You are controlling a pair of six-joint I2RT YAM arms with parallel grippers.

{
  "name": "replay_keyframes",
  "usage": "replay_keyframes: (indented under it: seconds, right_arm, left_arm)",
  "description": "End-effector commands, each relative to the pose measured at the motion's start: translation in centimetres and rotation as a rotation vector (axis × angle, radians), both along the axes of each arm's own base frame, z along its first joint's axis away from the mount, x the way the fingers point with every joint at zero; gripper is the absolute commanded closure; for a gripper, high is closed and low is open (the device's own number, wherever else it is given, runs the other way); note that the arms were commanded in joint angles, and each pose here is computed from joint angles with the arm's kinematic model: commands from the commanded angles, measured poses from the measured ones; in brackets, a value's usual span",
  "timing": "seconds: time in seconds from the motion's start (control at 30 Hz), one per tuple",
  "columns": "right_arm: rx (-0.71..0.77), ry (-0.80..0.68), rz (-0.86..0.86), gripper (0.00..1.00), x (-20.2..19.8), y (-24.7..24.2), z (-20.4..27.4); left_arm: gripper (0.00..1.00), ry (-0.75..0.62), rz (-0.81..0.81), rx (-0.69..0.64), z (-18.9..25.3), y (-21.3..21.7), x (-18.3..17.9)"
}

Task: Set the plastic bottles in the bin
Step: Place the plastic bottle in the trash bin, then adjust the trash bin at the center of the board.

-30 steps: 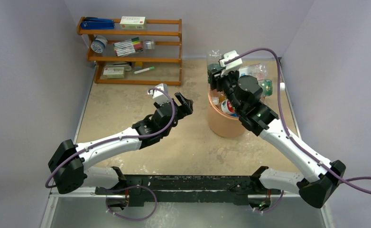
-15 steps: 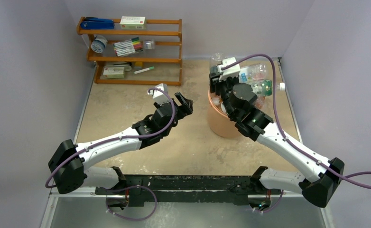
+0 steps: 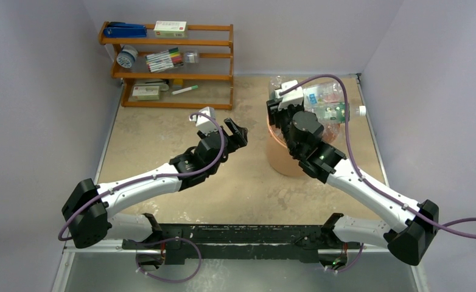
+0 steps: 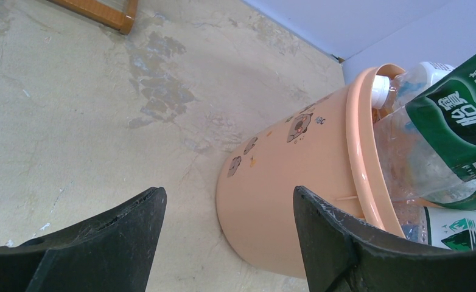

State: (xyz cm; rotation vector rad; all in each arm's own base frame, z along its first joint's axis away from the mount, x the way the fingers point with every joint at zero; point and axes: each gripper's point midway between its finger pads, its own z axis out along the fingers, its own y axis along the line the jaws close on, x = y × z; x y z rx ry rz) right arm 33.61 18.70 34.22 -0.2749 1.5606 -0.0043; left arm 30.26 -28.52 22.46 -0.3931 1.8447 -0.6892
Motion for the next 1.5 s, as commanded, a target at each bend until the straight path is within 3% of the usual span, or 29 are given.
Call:
replay_keyframes:
  seconds: [0.0, 0.17, 0.4, 1.07, 1.33, 1.47]
  right_arm:
    - [0.06, -0.027, 0.0, 0.46, -0.4, 0.1, 1.1]
    - [0.067, -0.029, 0.003, 0.43, -0.6, 0.0, 1.4]
    - [0.1, -0.059, -0.003, 0.23, -1.1, -0.7, 3.6]
    - [0.299, -0.135, 0.042, 0.1, -4.8, -3.3, 12.3]
    - [0.31, -0.126, -0.15, 0.0, -4.5, -7.9, 15.7]
    - [0.319, -0.103, -0.22, 0.0, -2.0, -12.3, 16.4]
  left_arm:
    - [0.25, -0.065, 0.009, -0.053, 3.0, 0.0, 0.5]
    - [0.25, -0.065, 0.009, -0.054, 3.1, 0.0, 0.4]
    - [0.25, -0.065, 0.01, -0.051, 3.0, 0.2, 0.4]
    - [0.25, -0.065, 0.016, -0.052, 3.0, 0.6, 0.2]
    - [0.25, -0.063, 0.016, -0.055, 3.0, 0.7, 0.1]
    - [0.25, -0.061, 0.015, -0.058, 2.9, 0.7, 0.0]
